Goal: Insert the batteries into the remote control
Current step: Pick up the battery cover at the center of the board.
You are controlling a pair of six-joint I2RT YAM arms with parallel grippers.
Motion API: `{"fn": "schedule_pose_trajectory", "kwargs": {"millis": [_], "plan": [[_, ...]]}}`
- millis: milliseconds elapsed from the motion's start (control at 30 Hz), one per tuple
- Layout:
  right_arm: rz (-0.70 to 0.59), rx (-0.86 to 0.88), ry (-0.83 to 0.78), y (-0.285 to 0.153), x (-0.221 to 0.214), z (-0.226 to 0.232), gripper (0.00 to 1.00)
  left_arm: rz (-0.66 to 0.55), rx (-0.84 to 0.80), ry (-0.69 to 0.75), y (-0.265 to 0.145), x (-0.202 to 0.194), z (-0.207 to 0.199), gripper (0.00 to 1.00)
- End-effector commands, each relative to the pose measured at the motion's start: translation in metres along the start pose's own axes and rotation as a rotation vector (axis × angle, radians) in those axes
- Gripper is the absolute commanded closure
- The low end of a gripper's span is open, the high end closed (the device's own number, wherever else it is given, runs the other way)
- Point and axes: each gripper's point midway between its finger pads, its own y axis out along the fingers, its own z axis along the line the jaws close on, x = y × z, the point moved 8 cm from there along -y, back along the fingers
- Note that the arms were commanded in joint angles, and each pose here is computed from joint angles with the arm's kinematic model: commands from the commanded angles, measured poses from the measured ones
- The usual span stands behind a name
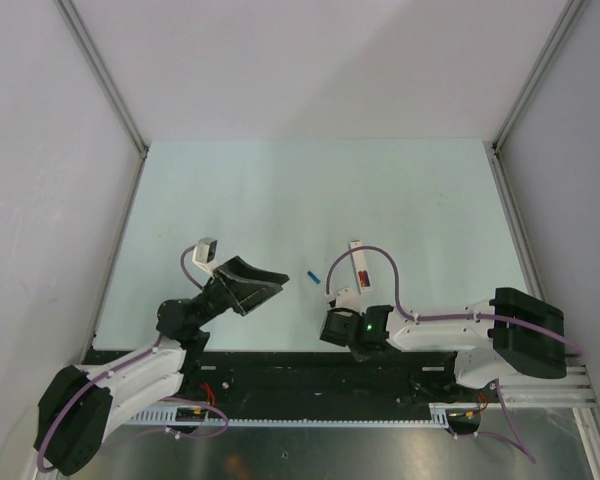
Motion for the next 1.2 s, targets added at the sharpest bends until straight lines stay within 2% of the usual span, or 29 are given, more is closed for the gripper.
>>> {"fn": "schedule_pose_trajectory", "kwargs": {"millis": [0,133,267,633,933,1167], "plan": [[-0.020,-0.040,0.031,-0.006,0.002,-0.006,0.81,-0.029,-0.081,0.082,-0.028,-0.016,-0.002,0.23],[-0.033,-0.038,0.043,-0.010,0.004,-0.006,0.88,-0.027,-0.078,0.080,-0.028,-0.017,-0.001,0.23],[-0.047,-0.033,0.057,-0.018,0.011,-0.005,0.99,-0.026,-0.080,0.081,-0.028,-0.017,-0.001,0.23],[-0.147,0.127,0.172,-0.063,0.040,-0.004,1.00,-0.029,-0.084,0.089,-0.023,-0.014,-0.002,0.23],[-0.330,0.467,0.358,-0.121,0.075,-0.026,1.00,-0.046,-0.092,0.112,-0.009,-0.003,-0.004,0.23],[-0.516,0.826,0.412,-0.172,0.106,-0.041,1.00,-0.133,-0.115,0.136,0.001,0.016,-0.014,0.20]]}}
